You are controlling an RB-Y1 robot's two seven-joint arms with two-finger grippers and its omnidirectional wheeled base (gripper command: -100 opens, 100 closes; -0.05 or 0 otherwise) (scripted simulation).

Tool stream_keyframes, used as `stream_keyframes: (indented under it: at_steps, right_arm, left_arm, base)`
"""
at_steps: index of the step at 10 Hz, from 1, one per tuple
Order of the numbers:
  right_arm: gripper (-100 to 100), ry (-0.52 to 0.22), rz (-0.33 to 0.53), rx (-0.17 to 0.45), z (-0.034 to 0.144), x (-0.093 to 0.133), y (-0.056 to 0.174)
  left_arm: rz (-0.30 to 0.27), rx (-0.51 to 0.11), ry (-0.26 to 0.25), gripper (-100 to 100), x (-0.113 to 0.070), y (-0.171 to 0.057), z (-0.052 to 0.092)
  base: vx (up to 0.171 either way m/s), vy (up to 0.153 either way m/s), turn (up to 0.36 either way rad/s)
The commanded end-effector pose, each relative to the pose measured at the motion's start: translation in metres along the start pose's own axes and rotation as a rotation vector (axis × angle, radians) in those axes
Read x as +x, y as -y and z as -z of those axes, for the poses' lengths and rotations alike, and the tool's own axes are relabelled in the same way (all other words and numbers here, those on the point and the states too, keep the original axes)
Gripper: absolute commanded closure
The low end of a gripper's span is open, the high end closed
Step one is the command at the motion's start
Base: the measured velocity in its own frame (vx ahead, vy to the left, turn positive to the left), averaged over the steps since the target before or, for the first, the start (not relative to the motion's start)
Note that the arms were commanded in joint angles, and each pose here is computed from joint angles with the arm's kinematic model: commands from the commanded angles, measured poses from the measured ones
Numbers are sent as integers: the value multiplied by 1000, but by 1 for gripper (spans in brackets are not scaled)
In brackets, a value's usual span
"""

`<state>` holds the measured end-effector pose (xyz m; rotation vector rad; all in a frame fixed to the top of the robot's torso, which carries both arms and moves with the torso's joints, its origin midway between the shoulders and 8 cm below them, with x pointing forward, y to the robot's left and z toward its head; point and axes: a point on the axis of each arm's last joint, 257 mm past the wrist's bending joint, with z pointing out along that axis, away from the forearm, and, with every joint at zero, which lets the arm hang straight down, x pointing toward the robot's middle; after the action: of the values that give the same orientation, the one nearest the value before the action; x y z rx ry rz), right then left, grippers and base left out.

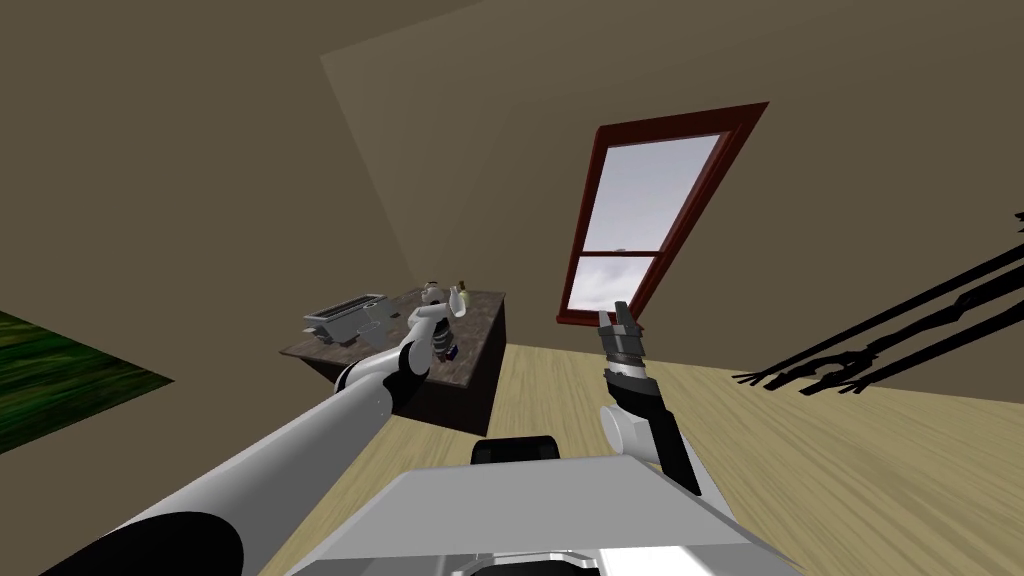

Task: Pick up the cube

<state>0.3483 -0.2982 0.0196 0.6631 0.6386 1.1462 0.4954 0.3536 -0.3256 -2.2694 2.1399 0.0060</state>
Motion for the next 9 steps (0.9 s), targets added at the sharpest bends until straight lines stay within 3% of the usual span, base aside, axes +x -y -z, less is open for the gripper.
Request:
stream_keyframes:
  at_steps: [1,2,3,7,8,9]
  right_arm:
    - [0,0,0,0,0,0,0]
    - [0,0,0,0,0,0,0]
    - [0,0,0,0,0,0,0]
    - [0,0,0,0,0,0,0]
    - [0,0,0,0,0,0,0]
    - [0,0,0,0,0,0,0]
  left_arm:
    - [0,1,0,-100,2,-2,-11]
    - [-1,0,0,-100,2,-1,-6]
    - [0,2,0,100,2,-1,-7]
    - [-3,0,0,100,3,-2,-7]
    - [-2,1,0,0,3,-2,-7]
    - [1,2,1,100,-1,3,10]
  base:
    - [20,13,1]
    - [8,6,-1]
    - [0,0,0]
    - [0,0,-3]
    - [0,0,0]
    - [-21,-15,0]
